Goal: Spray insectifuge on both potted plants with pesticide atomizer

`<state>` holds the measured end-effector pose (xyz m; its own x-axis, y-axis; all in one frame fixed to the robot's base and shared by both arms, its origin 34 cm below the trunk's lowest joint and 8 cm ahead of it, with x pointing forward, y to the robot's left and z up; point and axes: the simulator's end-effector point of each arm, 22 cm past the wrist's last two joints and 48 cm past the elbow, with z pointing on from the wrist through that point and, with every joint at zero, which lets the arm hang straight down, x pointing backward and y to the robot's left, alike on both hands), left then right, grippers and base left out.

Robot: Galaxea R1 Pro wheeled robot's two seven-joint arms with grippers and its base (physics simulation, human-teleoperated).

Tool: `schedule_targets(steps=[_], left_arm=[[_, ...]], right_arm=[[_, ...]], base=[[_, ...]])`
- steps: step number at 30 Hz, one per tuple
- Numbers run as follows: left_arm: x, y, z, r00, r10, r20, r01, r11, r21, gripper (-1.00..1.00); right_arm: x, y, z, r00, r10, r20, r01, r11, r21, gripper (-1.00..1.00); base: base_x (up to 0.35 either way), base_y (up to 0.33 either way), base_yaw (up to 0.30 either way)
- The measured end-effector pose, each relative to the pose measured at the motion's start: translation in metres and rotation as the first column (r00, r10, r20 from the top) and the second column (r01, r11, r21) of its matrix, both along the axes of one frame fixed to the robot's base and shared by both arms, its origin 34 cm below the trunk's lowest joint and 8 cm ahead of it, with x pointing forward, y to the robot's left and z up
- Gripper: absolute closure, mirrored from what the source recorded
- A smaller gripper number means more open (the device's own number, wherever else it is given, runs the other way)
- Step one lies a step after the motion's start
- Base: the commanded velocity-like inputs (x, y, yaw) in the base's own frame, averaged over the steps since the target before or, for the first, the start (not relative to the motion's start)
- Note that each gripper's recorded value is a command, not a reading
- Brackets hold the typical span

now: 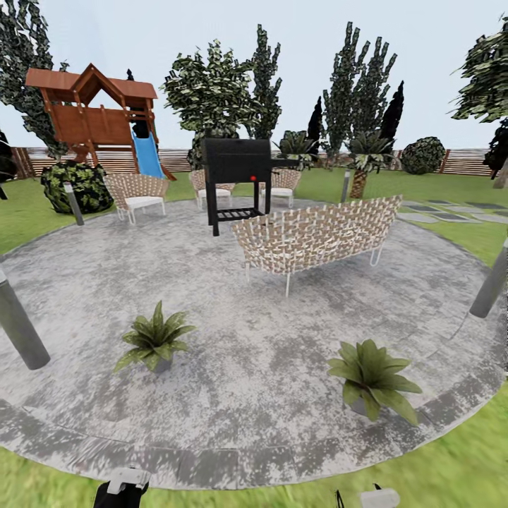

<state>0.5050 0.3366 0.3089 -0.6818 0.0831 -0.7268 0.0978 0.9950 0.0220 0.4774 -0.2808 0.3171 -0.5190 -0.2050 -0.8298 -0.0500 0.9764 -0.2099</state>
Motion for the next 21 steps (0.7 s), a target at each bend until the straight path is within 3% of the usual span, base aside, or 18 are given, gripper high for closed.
schedule_targets(steps=[21], left_arm=[[0.0005, 0.005, 0.001, 1.0, 0.005, 0.002, -0.005, 1.0, 0.005, 1.0]], right_arm=[[-0.0013, -0.0002, -0.0009, 1.0, 0.0, -0.003, 0.0, 1.0, -0.001, -1.0]], base=[[0.0, -0.27, -0.017]])
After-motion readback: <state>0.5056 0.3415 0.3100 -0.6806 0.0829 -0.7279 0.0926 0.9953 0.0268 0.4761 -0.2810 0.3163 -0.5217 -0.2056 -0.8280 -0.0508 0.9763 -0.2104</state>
